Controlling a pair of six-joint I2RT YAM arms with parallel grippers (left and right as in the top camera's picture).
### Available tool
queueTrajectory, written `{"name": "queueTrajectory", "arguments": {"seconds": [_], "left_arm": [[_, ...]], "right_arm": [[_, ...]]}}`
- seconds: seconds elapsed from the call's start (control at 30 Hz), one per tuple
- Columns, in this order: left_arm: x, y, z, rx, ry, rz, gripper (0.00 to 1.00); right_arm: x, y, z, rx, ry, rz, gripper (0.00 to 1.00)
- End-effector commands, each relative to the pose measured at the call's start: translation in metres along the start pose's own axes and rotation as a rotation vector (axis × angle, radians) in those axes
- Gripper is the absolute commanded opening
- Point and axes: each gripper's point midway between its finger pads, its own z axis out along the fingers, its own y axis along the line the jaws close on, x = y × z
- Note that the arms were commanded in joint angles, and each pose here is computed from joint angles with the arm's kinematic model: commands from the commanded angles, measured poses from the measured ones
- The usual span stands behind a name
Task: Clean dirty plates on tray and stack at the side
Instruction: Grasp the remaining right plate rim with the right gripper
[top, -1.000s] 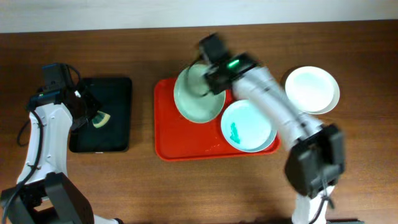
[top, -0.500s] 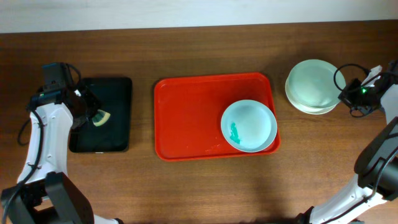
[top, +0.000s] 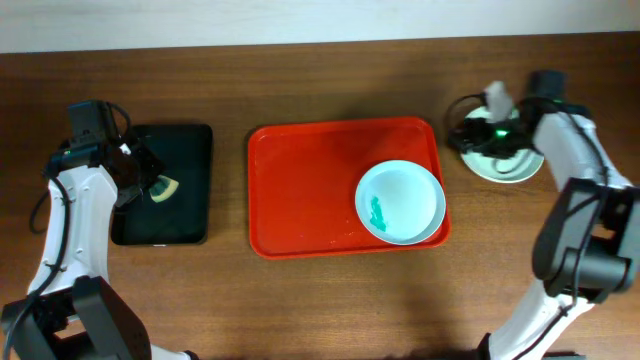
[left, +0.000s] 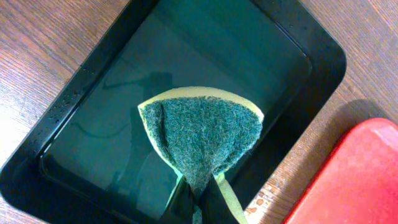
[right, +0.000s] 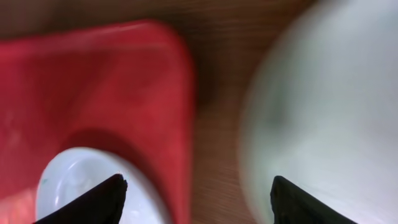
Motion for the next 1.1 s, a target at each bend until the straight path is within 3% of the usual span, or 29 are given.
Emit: {"name": "queueTrajectory", "arguments": {"seconds": [0.0,0.07,0.13,0.33,0.5,0.63,0.73,1.07], "left_arm": [[0.002,-0.002,0.004,0.008,0.013,-0.003,0.0],[0.002,-0.002,0.004,0.008,0.013,-0.003,0.0],[0.002,-0.003,0.004,0.009,0.014,-0.003,0.0],[0.005,-0.006,0.004,0.031,0.025,-0.003,0.0],[0.004,-0.006,0.004,0.031,0.024,-0.003,0.0],[0.004,-0.006,0.004,0.031,0.024,-0.002,0.0],[0.004,-0.006,0.004,0.031,0.024,-0.002,0.0],[0.004,-0.006,0.004,0.031,0.024,-0.003,0.0]], "right_arm": [[0.02,0.043,0.022,0.052,0.123,-0.263,0.75],[0.047,0.056,0.029,0.094,0.26,-0.435,0.76],[0.06,0.05,0.032,0.214,0.338,-0.49,0.75],[0.102,0.041,0.051,0.216,0.418,-0.488,0.74],[0.088,0.055,0.049,0.184,0.378,-0.444,0.71],[0.039,0.088,0.033,0.168,0.262,-0.509,0.68],[0.016,0.082,0.028,0.222,0.199,-0.527,0.68],[0.068,0.044,0.049,0.232,0.352,-0.445,0.68]]}}
